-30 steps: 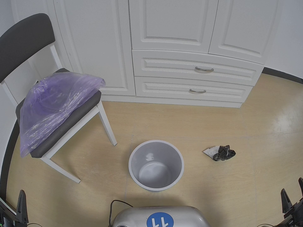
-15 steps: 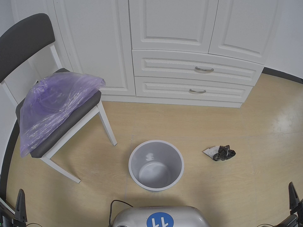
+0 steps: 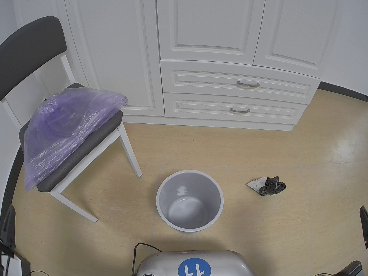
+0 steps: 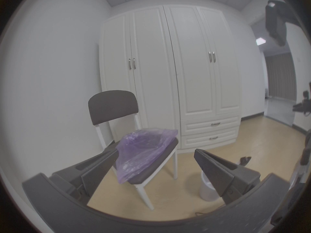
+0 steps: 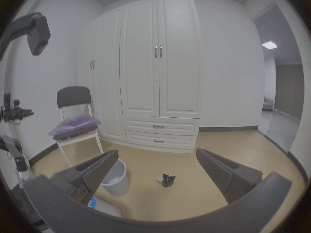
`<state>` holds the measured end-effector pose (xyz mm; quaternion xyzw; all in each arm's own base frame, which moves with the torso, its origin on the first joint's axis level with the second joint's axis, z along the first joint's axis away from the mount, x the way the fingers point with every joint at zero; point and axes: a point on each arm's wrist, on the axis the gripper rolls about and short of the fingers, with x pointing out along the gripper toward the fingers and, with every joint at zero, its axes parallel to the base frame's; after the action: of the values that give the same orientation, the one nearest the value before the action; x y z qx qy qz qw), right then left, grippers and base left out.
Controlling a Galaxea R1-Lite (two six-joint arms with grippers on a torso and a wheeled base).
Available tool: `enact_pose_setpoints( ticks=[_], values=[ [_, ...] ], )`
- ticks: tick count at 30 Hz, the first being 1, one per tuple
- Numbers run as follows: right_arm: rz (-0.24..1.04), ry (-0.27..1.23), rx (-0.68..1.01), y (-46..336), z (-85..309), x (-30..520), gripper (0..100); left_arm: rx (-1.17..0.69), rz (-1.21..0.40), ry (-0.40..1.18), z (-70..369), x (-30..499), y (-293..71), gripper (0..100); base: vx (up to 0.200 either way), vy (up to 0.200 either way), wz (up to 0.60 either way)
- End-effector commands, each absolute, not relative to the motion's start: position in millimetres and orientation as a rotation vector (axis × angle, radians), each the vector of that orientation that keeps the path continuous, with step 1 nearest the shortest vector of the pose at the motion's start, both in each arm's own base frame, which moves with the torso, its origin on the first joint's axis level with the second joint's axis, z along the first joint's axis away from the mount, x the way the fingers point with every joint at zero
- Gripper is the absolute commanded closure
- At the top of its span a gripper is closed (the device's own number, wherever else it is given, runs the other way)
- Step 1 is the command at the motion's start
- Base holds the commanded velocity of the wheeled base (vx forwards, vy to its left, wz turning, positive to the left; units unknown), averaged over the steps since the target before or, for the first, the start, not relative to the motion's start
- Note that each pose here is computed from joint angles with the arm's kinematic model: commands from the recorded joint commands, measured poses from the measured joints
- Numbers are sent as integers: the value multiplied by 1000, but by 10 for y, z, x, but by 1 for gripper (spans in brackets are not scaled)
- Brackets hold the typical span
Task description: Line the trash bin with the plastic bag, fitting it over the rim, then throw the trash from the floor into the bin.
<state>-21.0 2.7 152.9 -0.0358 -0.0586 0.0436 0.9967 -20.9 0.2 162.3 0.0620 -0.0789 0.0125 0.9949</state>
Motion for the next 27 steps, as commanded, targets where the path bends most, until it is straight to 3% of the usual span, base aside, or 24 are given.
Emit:
enact_pose_setpoints(
  ticks=[1,7,15,21,27],
  values=[
    [71,33,-194,10,2128,328,0,309,112,62,2032,300,28,0,0,0,0],
    [80,17,-151,0,2266,659,0,485,138,150,2073,480,48,0,0,0,0],
    [83,-9,-40,1,2266,797,0,649,317,399,2099,886,316,0,0,0,0],
    [83,-1,-34,3,2269,821,0,645,282,490,1983,1129,583,0,0,0,0],
    [83,31,-16,1,2241,901,0,638,170,482,1823,1148,830,0,0,0,0]
  ],
)
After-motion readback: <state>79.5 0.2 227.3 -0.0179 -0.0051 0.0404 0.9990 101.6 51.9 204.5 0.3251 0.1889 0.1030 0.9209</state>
